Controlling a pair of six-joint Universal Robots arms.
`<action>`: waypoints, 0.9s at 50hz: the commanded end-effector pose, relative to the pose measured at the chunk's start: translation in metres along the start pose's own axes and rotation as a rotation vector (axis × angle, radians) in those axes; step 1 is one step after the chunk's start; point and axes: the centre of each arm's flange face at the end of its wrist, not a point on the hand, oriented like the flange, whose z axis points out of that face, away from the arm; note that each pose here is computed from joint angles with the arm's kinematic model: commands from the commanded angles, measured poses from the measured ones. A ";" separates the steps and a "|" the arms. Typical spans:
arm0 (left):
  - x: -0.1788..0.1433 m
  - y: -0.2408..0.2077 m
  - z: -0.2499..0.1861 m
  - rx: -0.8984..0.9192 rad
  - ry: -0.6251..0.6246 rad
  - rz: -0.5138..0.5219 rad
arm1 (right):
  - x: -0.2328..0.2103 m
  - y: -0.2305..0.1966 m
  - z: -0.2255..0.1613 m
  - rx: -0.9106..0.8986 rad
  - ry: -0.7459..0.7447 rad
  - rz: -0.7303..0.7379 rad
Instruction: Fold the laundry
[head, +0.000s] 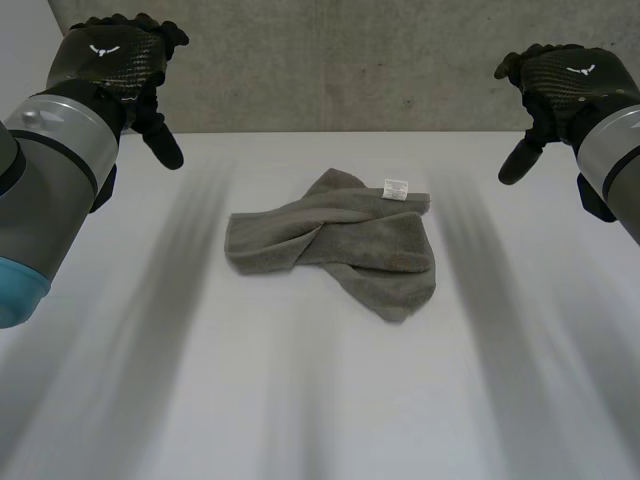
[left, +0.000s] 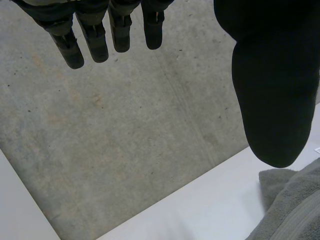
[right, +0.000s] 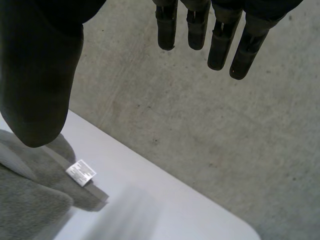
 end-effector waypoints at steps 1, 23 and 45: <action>0.001 0.000 0.000 -0.004 0.006 0.005 | 0.002 -0.001 -0.001 -0.015 0.001 0.024; 0.013 0.039 0.005 -0.108 0.072 0.024 | -0.051 0.045 0.013 -0.097 -0.313 -0.091; 0.061 0.190 0.049 -0.265 0.211 0.037 | -0.103 0.145 0.126 -0.217 -0.321 -0.041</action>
